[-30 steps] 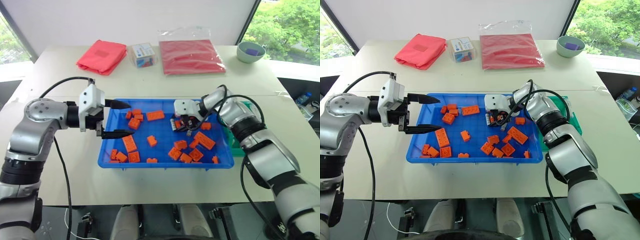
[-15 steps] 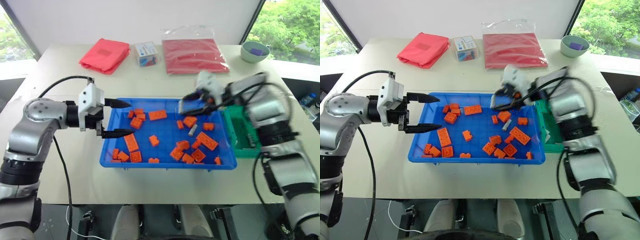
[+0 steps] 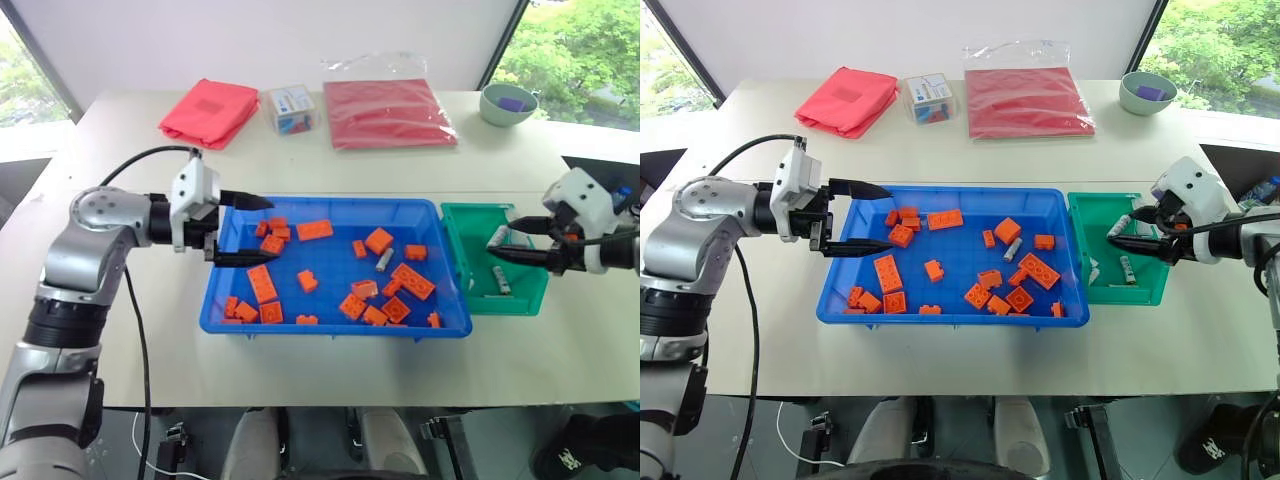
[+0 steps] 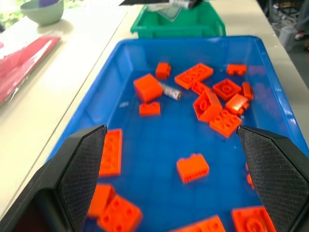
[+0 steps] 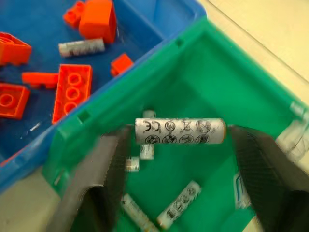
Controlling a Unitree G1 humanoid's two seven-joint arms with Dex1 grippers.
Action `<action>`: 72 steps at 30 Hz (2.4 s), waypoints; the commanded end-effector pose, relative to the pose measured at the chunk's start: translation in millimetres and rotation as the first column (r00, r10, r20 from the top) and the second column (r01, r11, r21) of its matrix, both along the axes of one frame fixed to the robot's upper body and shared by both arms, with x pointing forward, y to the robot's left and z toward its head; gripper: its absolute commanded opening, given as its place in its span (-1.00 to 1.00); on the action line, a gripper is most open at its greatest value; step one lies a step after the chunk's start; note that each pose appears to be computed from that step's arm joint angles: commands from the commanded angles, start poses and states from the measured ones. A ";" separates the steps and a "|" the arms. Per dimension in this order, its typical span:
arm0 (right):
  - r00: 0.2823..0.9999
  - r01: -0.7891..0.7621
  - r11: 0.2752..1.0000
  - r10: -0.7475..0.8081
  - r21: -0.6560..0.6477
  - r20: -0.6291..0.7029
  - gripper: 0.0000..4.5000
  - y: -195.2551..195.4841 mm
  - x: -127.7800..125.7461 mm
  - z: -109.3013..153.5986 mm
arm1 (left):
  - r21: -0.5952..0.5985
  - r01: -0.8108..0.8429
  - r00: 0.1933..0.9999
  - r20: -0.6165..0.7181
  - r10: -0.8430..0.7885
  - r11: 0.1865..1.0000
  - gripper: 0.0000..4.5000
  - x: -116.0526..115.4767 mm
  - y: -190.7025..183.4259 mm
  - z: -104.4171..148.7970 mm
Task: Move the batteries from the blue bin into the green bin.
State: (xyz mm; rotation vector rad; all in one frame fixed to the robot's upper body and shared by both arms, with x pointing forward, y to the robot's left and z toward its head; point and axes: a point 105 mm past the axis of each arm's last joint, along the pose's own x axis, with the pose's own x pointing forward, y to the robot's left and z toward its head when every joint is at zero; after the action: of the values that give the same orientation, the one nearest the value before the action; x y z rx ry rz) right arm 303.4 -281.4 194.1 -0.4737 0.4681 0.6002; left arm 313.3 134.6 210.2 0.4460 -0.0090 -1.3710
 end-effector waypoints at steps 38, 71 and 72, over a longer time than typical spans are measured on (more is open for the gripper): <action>0.973 -0.207 0.978 0.202 -0.035 -0.108 0.97 131.9 41.8 -84.3 | 0.011 -0.035 0.999 0.042 0.035 0.999 1.00 -9.2 5.3 10.0; 0.997 0.046 0.998 -0.048 0.044 0.062 0.99 0.2 9.4 15.4 | -0.001 -0.036 0.999 0.022 0.036 0.999 1.00 3.6 10.4 5.5; 0.997 0.013 1.000 -0.015 0.025 0.074 0.99 -2.4 5.8 18.2 | 0.001 -0.038 0.999 0.021 0.038 0.999 1.00 4.1 12.1 5.9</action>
State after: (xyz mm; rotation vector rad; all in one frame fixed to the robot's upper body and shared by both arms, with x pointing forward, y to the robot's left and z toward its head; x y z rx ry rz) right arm 312.3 -278.0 189.4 -0.4008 0.4713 0.5628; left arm 318.1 146.6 208.2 0.4293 0.0097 -1.3238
